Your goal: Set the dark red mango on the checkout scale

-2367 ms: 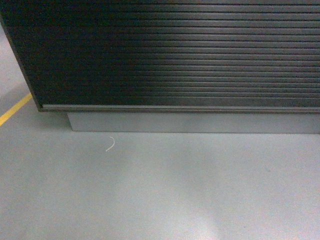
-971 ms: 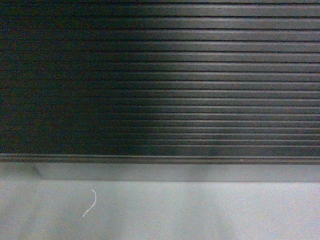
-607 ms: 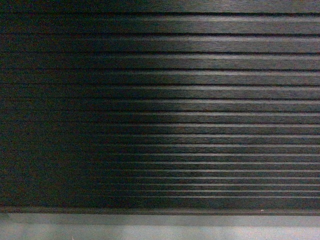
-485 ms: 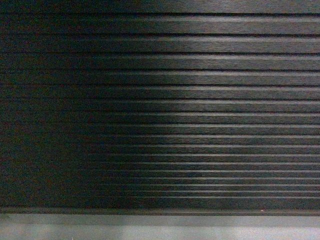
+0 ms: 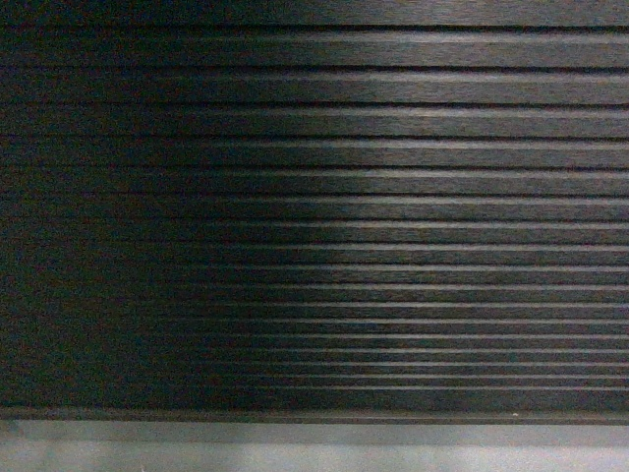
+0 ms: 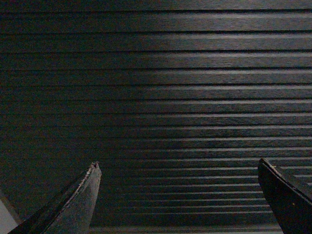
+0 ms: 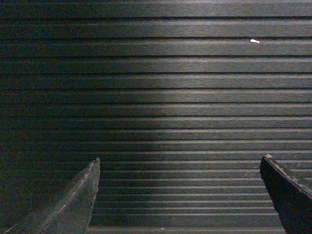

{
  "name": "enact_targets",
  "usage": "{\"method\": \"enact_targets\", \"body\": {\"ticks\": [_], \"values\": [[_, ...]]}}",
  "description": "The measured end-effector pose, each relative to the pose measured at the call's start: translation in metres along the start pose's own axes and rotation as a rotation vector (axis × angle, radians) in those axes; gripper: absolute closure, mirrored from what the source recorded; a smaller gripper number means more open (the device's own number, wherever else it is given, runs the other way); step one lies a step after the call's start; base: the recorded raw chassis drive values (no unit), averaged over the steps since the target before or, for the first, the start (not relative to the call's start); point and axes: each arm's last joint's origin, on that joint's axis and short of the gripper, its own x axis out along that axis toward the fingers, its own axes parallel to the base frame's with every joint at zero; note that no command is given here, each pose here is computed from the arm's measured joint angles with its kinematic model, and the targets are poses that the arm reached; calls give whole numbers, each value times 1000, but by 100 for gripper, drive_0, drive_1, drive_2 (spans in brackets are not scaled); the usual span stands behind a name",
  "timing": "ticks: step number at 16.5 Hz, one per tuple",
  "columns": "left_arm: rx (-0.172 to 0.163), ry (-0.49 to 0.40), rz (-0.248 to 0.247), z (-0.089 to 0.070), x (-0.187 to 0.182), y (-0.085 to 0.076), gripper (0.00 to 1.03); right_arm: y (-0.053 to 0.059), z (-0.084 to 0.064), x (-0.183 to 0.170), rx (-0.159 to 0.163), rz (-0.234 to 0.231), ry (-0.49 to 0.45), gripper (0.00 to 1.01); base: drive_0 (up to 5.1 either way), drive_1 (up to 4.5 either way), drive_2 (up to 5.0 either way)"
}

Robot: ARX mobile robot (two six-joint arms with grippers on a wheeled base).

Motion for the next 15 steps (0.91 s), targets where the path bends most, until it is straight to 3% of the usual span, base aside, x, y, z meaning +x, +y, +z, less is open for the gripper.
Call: {"method": "enact_targets", "body": {"ticks": [15], "values": [[0, 0, 0, 0, 0, 0, 5, 0, 0, 0, 1, -1, 0, 3, 0, 0, 0]]}}
